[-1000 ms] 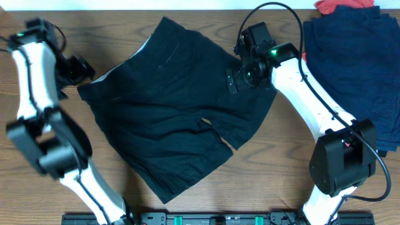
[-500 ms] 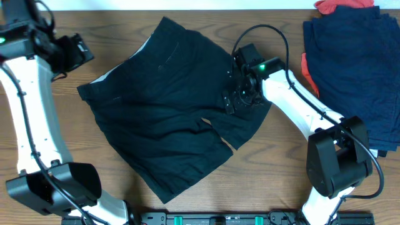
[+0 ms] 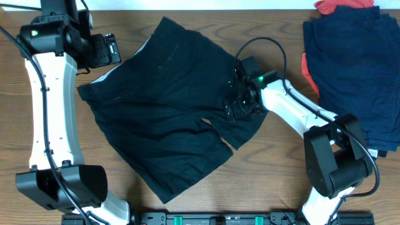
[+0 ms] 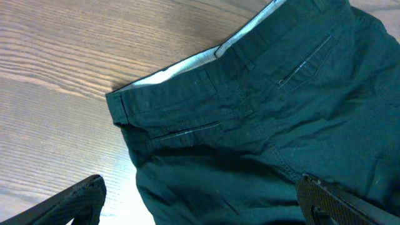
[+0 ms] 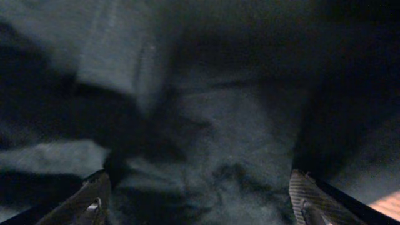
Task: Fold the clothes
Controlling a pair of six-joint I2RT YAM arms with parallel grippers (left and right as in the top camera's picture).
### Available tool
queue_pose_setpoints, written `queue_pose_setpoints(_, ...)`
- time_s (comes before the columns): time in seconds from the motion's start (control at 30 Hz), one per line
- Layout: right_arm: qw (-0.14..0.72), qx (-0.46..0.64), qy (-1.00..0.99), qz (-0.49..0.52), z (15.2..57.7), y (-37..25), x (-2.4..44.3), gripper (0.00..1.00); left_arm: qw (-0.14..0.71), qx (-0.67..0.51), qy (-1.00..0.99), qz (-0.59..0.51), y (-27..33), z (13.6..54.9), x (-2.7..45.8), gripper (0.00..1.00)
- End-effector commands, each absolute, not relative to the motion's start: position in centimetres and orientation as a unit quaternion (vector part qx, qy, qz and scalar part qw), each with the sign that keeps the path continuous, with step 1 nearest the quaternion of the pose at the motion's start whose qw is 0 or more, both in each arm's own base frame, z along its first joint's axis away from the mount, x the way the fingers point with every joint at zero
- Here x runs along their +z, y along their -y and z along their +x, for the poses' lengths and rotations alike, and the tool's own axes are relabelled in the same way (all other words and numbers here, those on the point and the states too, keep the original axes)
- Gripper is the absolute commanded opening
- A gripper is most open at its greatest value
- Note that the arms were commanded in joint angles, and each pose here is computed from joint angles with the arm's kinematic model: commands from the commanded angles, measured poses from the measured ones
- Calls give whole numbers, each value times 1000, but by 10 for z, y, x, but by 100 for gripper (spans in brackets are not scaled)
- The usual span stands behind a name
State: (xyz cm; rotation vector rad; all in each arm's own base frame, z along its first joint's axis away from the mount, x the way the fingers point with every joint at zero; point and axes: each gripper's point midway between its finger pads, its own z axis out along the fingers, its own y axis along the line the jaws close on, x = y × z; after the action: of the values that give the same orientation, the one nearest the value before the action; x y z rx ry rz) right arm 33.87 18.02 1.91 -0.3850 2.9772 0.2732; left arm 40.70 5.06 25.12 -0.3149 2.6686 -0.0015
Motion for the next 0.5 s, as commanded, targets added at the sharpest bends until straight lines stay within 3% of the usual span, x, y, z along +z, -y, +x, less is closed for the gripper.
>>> queue_pose_setpoints(0.0, 51, 89, -988, -117, 326, -179, 5, 88, 220, 6, -970, -102, -51, 406, 247, 98)
queue_pose_setpoints(0.23, 61, 38, -994, -84, 317, -154, -24, 86, 220, 6, -970, -102, -51, 406, 247, 98)
queue_pose_setpoints(0.47, 136, -18, -990, -42, 343, -128, -46, 80, 221, 6, -970, -102, -51, 407, 247, 98)
